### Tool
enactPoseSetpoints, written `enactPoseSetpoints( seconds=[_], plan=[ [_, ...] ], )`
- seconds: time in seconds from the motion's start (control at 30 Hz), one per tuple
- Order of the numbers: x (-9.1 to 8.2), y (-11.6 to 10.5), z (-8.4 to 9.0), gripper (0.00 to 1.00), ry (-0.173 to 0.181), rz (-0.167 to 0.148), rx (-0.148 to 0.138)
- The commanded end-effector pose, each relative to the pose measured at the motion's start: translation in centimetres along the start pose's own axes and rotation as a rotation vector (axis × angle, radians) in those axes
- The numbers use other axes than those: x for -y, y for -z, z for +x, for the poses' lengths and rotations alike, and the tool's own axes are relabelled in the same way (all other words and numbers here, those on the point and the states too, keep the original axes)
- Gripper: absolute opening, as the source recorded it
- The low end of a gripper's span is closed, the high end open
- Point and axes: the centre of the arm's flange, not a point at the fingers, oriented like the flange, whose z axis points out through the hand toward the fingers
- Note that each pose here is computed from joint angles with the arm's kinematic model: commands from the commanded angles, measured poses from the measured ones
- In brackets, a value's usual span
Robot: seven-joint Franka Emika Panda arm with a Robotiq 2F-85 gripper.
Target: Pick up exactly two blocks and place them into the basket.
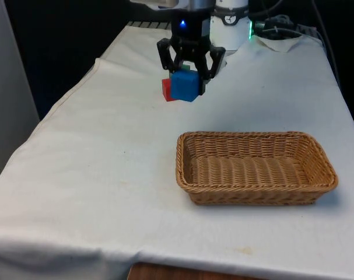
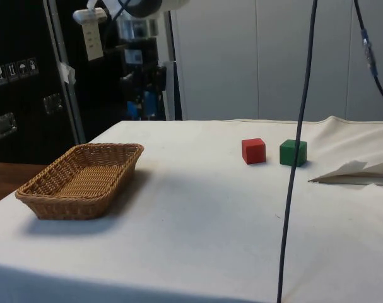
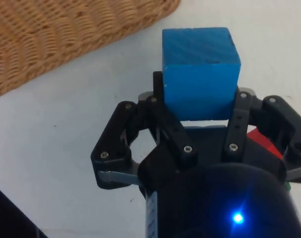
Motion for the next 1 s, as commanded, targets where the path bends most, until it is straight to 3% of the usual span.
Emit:
enactPoseSetpoints(
  seconds=[0.0, 0.07, 0.37, 0.4, 0.67, 0.7, 0.87, 0.97],
  plan=[
    [0.5, 0.3, 0.2, 0.01, 0.001, -0.004, -0.001],
    [0.5, 0.4, 0.3, 0.01, 0.004, 0.004, -0.01],
    [4.5, -0.3, 2.1, 0.01, 0.016, -0.003, -0.028],
    [4.1, -0.1, 1.8, 0.01, 0.019, 0.002, -0.029],
    [7.9, -2.4, 3.6, 0.01, 0.026, -0.021, -0.036],
    [7.4, -2.2, 3.6, 0.01, 0.027, -0.015, -0.038],
    [10.3, -3.4, 4.2, 0.01, 0.032, -0.018, -0.041],
    [10.8, -3.7, 4.3, 0.01, 0.036, -0.014, -0.043]
  ],
)
